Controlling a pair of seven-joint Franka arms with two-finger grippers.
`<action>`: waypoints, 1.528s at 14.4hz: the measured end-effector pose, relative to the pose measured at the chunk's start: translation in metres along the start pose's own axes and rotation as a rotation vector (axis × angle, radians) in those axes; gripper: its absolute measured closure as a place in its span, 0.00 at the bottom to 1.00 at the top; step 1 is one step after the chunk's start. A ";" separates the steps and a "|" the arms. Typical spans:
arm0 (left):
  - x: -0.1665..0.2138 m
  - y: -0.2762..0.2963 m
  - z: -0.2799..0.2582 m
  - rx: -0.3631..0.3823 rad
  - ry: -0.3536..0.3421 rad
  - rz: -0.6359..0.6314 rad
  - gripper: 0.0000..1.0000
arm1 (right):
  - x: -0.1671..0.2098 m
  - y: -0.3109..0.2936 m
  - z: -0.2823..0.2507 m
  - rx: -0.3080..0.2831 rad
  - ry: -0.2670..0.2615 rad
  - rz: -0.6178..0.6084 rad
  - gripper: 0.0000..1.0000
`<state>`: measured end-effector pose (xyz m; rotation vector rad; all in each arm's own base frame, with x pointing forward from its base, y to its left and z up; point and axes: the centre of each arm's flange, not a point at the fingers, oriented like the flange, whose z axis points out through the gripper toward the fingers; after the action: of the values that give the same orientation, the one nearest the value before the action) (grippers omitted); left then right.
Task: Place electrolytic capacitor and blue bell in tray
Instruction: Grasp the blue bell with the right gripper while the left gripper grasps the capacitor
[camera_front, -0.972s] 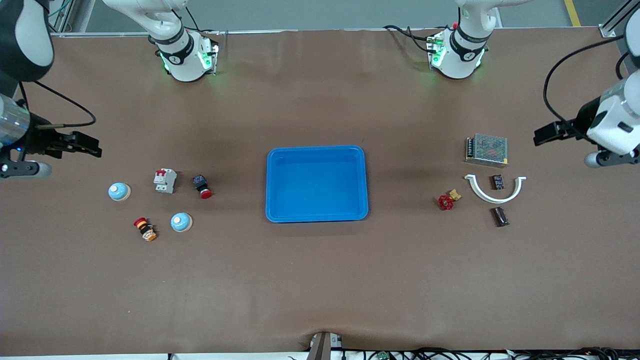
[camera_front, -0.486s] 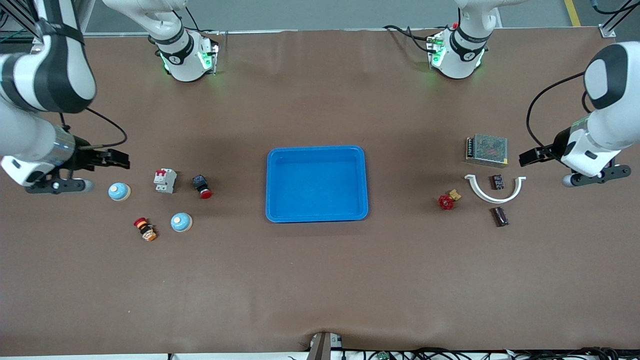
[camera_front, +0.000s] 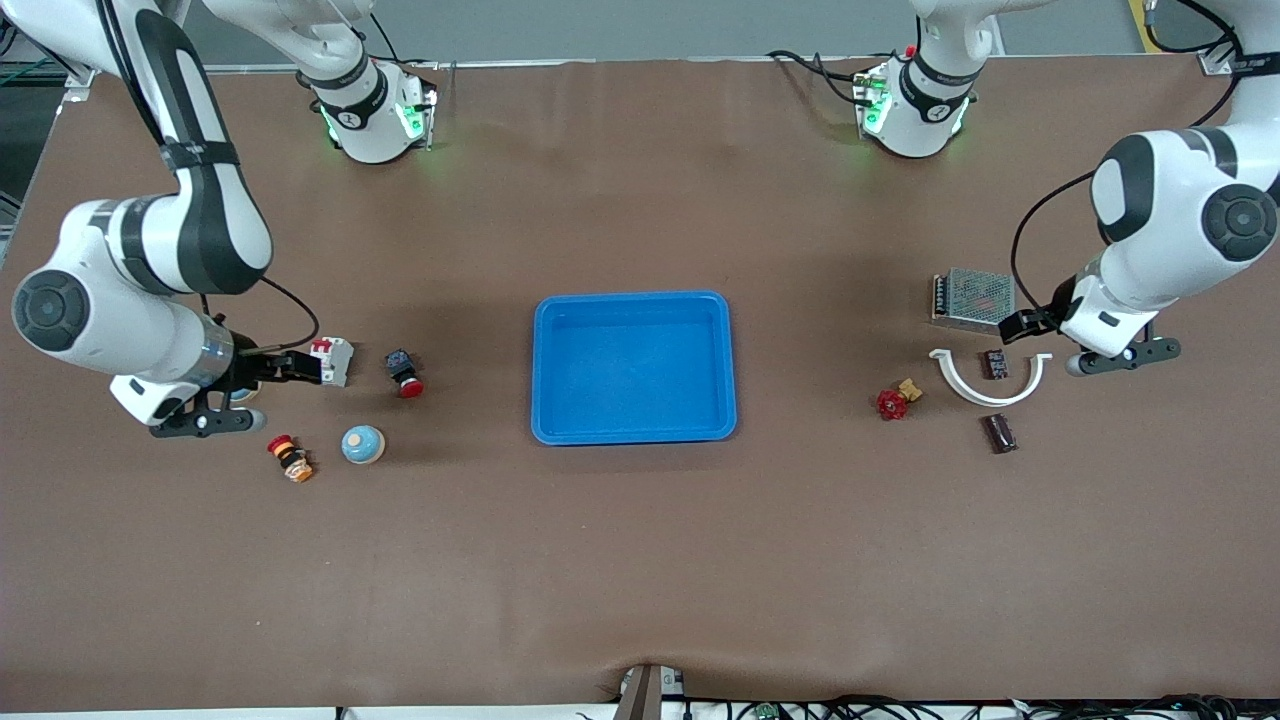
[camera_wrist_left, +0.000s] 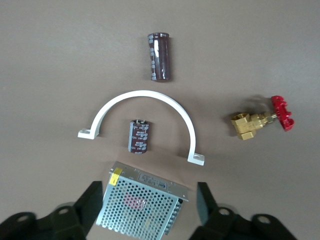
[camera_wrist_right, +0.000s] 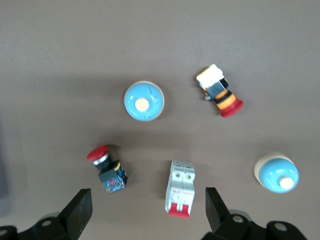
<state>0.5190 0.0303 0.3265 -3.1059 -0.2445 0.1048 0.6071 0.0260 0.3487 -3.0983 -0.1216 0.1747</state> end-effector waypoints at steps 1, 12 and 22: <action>-0.001 -0.003 0.009 0.005 0.006 0.015 0.19 | 0.004 -0.003 0.007 -0.001 0.010 -0.003 0.00; 0.006 -0.019 0.092 0.020 -0.003 0.048 0.33 | 0.030 -0.017 0.080 -0.009 0.056 -0.027 0.00; 0.011 -0.028 0.125 0.013 0.015 0.046 0.44 | 0.050 -0.015 0.113 -0.012 0.089 -0.025 0.00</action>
<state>0.5168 0.0623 0.2016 -3.0983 -0.1707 0.0839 0.6424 0.0483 0.2312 -3.1081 -0.1586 0.0361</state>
